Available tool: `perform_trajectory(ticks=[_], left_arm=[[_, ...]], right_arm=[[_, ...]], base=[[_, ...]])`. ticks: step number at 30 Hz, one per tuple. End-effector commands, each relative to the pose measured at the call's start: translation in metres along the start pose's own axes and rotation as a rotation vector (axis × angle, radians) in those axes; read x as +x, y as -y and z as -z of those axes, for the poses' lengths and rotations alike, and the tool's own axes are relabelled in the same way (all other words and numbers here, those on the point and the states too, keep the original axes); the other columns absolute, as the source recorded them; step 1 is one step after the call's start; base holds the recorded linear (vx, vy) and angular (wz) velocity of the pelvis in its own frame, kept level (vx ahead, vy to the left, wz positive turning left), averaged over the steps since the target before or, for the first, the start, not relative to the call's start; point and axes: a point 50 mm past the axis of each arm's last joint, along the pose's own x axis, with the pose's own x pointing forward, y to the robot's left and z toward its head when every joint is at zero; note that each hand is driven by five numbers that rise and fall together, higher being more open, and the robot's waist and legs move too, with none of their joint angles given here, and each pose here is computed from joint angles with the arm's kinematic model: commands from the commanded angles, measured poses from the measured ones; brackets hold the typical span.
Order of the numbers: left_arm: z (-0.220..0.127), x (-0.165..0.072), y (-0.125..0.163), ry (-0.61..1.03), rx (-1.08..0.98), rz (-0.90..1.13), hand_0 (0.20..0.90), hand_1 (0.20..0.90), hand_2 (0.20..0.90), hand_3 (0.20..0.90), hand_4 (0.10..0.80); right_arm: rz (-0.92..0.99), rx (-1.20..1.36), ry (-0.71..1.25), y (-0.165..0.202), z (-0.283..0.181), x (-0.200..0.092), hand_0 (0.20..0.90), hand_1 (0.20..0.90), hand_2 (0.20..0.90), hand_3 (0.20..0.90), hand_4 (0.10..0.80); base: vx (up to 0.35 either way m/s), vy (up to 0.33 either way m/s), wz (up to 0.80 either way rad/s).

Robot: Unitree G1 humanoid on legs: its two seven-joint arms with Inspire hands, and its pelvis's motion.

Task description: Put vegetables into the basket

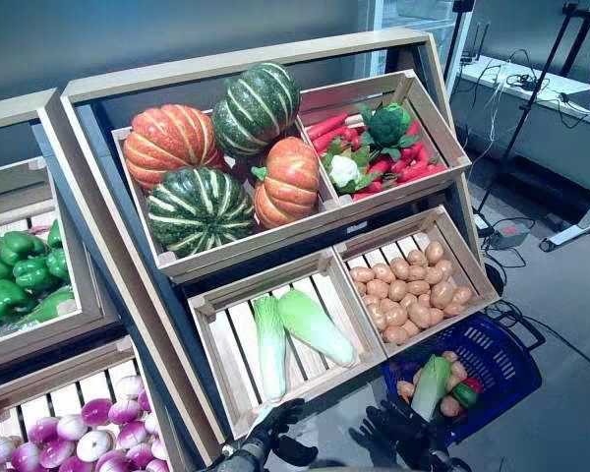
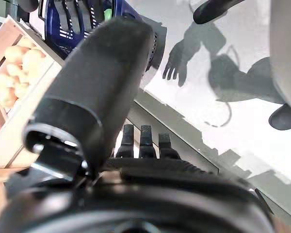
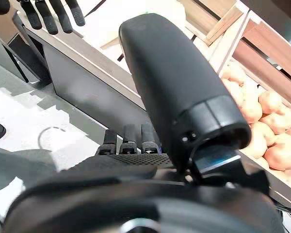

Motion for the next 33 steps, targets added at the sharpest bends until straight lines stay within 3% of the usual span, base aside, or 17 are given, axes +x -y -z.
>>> perform_trajectory(ticks=[1, 5, 8, 11, 19, 22, 25, 29, 31, 32, 33], left_arm=[[-0.043, 0.013, -0.016, 0.198, -0.012, -0.066, 0.9, 0.9, 0.9, 0.9, 0.8], [-0.059, 0.011, -0.027, 0.321, 0.068, -0.121, 0.9, 0.9, 0.9, 0.9, 0.8], [-0.07, 0.004, -0.038, 0.436, 0.225, -0.187, 0.9, 0.9, 0.9, 0.9, 0.8], [-0.082, -0.005, -0.056, 0.544, 0.448, -0.287, 0.9, 0.9, 0.9, 0.9, 0.8], [-0.091, -0.034, -0.099, 0.771, 1.058, -0.475, 0.9, 0.9, 0.9, 0.9, 0.8], [-0.094, -0.041, -0.12, 0.777, 1.247, -0.51, 0.9, 0.9, 0.9, 0.9, 0.8], [-0.098, -0.045, -0.147, 0.675, 1.374, -0.544, 0.9, 0.9, 0.9, 0.9, 0.8], [-0.099, -0.045, -0.165, 0.529, 1.365, -0.579, 0.9, 0.9, 0.9, 0.9, 0.8], [-0.106, -0.042, -0.178, 0.418, 1.078, -0.652, 0.9, 0.9, 0.9, 0.9, 0.8], [-0.111, -0.037, -0.184, 0.378, 0.814, -0.687, 0.9, 0.9, 0.9, 0.9, 0.8], [-0.114, -0.035, -0.185, 0.383, 0.714, -0.706, 0.9, 0.9, 0.9, 0.9, 0.8]], right_arm=[[-0.047, 0.0, 0.104, -0.032, -0.028, 0.02, 0.9, 0.9, 0.9, 0.9, 0.8], [0.019, -0.037, 0.136, -0.025, -0.042, 0.021, 0.9, 0.9, 0.9, 0.9, 0.8], [0.041, -0.202, 0.149, -0.018, -0.057, 0.019, 0.9, 0.9, 0.9, 0.9, 0.8], [0.063, -0.377, 0.209, -0.015, -0.077, 0.016, 0.9, 0.9, 0.9, 0.9, 0.8], [0.151, -0.376, 0.32, 0.009, -0.108, 0.002, 0.9, 0.9, 0.9, 0.9, 0.8], [0.171, -0.346, 0.343, 0.016, -0.114, -0.002, 0.9, 0.9, 0.9, 0.9, 0.8], [0.204, -0.358, 0.348, 0.022, -0.122, -0.004, 0.9, 0.9, 0.9, 0.9, 0.8], [0.204, -0.384, 0.341, 0.023, -0.123, -0.005, 0.9, 0.9, 0.9, 0.9, 0.8], [0.2, -0.383, 0.361, 0.019, -0.129, -0.004, 0.9, 0.9, 0.9, 0.9, 0.8], [0.199, -0.378, 0.38, 0.015, -0.134, -0.002, 0.9, 0.9, 0.9, 0.9, 0.8], [0.199, -0.373, 0.391, 0.014, -0.136, -0.002, 0.9, 0.9, 0.9, 0.9, 0.8]], base=[[-0.046, -0.006, 0.02], [-0.027, -0.025, 0.04], [0.048, -0.03, 0.04], [0.02, -0.034, 0.07], [-0.001, -0.006, 0.02], [0.021, 0.024, 0.01], [0.051, 0.052, 0.03], [0.041, 0.022, 0.0], [-0.089, 0.009, -0.06], [-0.156, 0.027, -0.07], [-0.222, 0.04, -0.02]])
